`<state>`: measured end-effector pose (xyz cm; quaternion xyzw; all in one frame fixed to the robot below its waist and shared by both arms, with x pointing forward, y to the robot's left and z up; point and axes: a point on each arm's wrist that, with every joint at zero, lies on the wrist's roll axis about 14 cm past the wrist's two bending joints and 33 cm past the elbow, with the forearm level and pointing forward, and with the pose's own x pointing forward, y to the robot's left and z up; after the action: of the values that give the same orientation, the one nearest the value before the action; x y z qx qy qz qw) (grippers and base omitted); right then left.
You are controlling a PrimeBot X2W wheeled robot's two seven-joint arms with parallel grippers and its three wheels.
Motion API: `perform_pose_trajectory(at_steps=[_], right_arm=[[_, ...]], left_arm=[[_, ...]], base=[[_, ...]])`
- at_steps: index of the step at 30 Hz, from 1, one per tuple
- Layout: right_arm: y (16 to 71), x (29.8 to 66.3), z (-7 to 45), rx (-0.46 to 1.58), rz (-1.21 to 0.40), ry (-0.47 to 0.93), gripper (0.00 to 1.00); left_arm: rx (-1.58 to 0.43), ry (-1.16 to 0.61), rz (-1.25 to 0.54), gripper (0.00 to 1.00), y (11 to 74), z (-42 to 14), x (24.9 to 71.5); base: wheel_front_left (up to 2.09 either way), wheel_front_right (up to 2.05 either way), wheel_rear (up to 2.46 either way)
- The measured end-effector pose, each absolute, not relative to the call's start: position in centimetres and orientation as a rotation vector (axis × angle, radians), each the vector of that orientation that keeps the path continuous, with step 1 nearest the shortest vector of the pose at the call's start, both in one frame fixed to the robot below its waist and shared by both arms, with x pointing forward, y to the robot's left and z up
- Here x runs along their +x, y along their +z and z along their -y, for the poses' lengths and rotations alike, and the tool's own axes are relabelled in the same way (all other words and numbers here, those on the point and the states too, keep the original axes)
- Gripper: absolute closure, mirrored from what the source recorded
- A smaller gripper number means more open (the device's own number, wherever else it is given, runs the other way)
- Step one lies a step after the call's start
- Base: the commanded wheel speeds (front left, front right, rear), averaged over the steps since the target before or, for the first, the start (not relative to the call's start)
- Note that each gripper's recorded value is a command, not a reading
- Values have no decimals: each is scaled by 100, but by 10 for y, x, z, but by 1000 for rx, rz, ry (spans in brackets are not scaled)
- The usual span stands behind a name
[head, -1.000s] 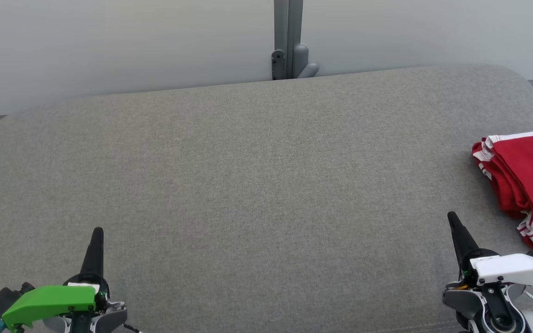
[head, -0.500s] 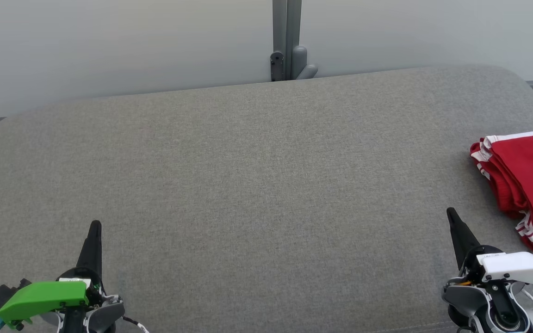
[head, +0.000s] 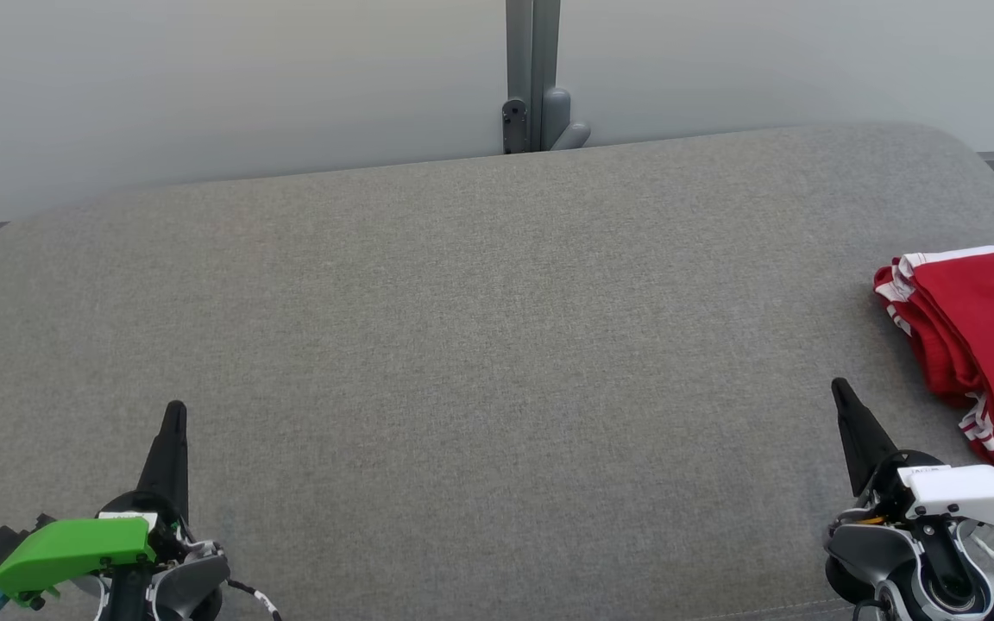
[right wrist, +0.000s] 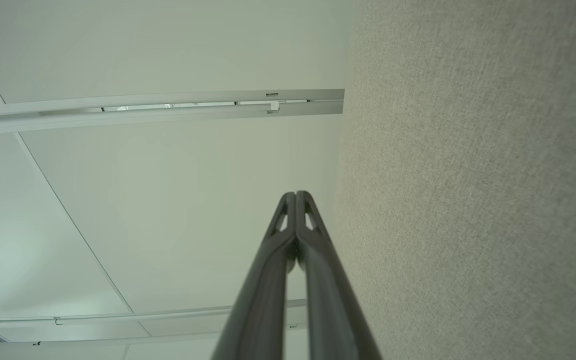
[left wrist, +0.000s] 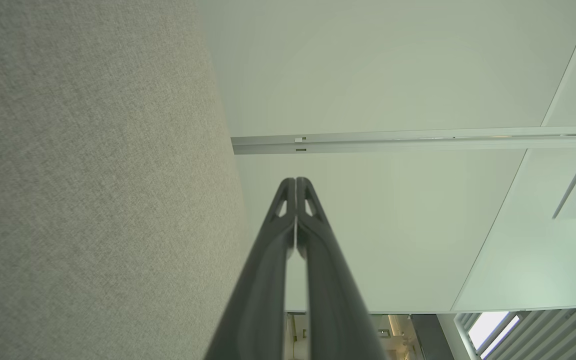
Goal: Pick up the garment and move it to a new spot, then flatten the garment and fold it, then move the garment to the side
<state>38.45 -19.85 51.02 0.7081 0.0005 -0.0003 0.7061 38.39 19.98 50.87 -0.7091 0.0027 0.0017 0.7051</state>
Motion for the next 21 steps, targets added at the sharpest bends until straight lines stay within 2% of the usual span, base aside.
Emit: perform_pose_trajectory(at_steps=[21], right_arm=[[510,384,198,1574,-2,0,100]], left_arm=[[-1577,1,-7,100,509,-200,384]], base=[[0,0,0]])
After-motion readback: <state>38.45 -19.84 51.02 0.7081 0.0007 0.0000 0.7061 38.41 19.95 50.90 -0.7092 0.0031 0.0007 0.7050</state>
